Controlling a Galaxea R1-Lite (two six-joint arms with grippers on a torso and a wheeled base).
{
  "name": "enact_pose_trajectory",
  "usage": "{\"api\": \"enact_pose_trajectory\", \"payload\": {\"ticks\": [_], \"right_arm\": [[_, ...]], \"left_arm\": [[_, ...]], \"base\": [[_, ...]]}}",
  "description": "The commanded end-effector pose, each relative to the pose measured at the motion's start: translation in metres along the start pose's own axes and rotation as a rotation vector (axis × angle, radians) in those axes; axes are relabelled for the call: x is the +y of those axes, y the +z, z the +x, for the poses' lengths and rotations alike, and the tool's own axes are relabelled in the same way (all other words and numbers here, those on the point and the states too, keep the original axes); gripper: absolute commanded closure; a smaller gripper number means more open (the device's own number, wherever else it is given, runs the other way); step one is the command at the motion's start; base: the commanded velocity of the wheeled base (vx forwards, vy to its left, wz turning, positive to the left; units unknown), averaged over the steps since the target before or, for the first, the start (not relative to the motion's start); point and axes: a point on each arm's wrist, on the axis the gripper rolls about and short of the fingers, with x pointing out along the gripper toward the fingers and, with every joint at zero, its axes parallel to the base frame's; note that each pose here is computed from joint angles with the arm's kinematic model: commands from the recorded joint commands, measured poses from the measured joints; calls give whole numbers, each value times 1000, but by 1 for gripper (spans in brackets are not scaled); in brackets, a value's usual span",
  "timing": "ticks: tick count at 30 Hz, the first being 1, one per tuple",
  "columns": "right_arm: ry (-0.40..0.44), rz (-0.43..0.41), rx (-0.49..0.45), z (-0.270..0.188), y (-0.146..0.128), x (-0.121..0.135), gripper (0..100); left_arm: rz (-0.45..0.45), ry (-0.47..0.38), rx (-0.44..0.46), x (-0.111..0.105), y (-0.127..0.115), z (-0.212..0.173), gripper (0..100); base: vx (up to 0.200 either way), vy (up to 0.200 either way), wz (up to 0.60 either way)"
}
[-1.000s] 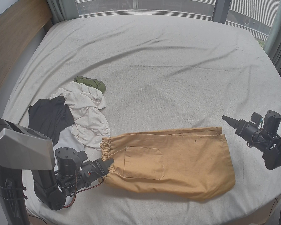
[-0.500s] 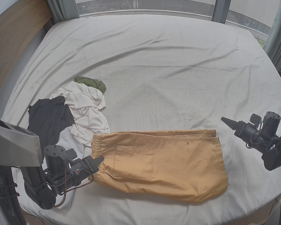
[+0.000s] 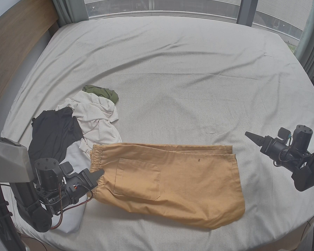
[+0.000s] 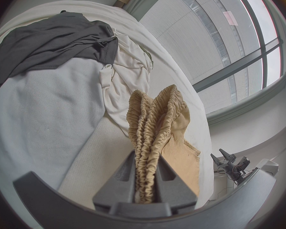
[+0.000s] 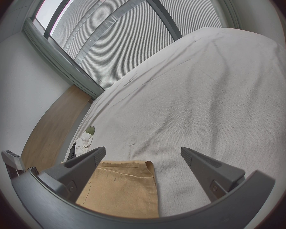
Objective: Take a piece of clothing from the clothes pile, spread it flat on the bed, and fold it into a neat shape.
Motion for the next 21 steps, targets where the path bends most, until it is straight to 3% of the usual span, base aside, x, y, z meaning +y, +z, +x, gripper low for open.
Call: {"api": "enact_pose_trajectory", "payload": {"ticks": [1, 9, 21], "right_arm": [[1, -1, -2, -1, 0, 0, 0], [2, -2, -4, -1, 1, 1, 0], [4, -3, -7, -1, 2, 1, 0]], "left_arm": [[11, -32, -11, -8, 1, -1, 100], [50, -180, -2, -45, -5, 2, 100], [84, -330, 21, -83, -18, 17, 100]], "base": [[0, 0, 0], [0, 0, 0], [0, 0, 0]]}}
